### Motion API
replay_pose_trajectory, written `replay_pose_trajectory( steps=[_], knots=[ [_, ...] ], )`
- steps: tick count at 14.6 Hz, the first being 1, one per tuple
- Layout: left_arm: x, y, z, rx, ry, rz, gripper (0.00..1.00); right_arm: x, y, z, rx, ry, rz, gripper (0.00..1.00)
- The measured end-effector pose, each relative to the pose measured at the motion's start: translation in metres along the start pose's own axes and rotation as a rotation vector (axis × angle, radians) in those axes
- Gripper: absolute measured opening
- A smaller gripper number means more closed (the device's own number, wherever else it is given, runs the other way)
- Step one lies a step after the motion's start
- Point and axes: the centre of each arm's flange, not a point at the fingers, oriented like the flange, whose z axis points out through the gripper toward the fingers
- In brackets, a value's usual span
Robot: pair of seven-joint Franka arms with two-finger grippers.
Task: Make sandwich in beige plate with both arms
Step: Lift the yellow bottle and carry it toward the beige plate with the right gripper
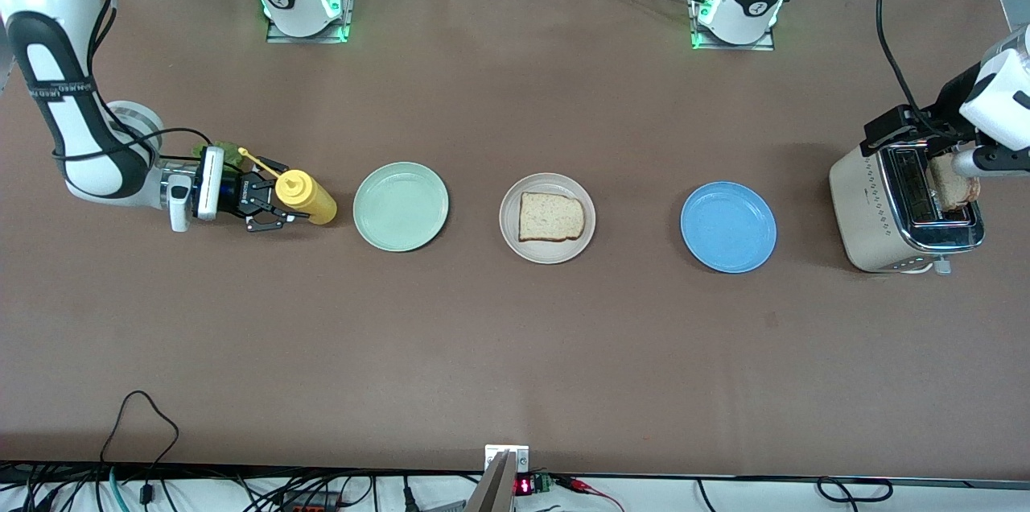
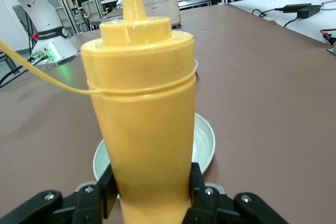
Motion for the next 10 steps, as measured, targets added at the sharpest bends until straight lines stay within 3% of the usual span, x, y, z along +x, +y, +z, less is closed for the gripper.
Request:
replay_pose_trajectory(
  steps=[6,10],
  knots=[
    [-0.003,-0.001,-0.001,0.0,-0.007,0.0,1.0,0.064,0.006,0.037,-0.041,-0.117,0.067,0.57],
    [-0.004,-0.001,0.001,0.001,-0.016,0.001,1.0,0.096,0.008,0.076,-0.111,-0.211,0.066,0.57]
  ],
)
